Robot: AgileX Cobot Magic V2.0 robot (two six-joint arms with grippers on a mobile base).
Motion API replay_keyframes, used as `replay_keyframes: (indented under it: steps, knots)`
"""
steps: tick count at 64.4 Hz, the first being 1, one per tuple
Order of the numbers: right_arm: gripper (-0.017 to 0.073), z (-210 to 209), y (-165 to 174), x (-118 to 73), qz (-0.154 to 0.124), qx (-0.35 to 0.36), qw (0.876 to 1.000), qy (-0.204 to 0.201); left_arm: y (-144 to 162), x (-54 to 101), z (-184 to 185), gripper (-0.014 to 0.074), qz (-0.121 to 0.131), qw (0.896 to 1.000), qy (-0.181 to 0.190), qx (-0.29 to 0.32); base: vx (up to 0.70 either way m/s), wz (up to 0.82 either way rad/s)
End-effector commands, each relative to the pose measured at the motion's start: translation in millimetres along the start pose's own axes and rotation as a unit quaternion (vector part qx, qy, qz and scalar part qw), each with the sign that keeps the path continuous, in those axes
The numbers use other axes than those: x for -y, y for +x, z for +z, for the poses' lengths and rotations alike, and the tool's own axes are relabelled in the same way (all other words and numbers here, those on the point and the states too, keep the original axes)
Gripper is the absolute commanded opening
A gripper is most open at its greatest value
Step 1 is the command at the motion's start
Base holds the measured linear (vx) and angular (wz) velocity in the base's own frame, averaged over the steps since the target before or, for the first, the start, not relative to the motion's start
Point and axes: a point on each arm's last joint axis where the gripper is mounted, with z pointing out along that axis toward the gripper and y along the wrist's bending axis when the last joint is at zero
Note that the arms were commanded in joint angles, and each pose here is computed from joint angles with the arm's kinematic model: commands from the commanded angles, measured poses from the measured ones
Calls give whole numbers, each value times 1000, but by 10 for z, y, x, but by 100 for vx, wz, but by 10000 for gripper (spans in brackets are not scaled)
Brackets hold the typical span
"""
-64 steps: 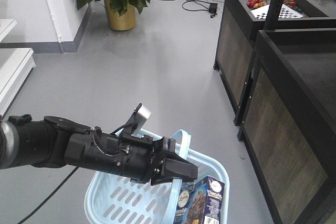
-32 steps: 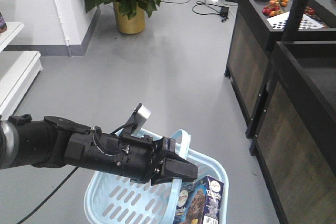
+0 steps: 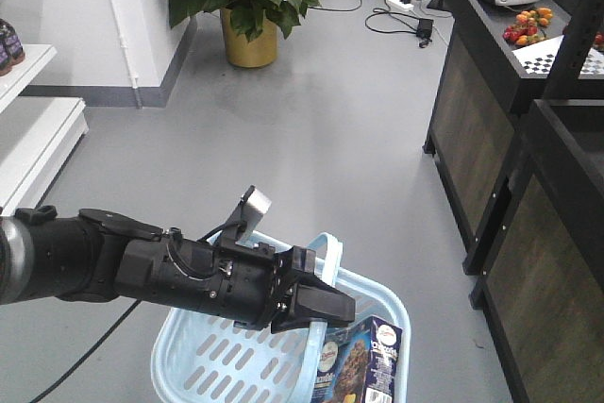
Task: Left arm holds basket, right arm returns cookies
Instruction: 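Drive toward the wooden produce counter holding the basket in the left gripper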
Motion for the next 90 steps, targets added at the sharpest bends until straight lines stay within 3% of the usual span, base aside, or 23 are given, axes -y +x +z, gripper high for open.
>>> replay_keyframes:
  steps: [1, 90]
  knots:
    - [-9, -9, -64, -7, -5, 41, 999, -4, -43, 311, -88, -6, 19, 998, 64, 17, 17, 0]
    - [-9, -9, -64, -7, -5, 41, 999, -4, -43, 311, -88, -6, 19, 998, 64, 17, 18, -3]
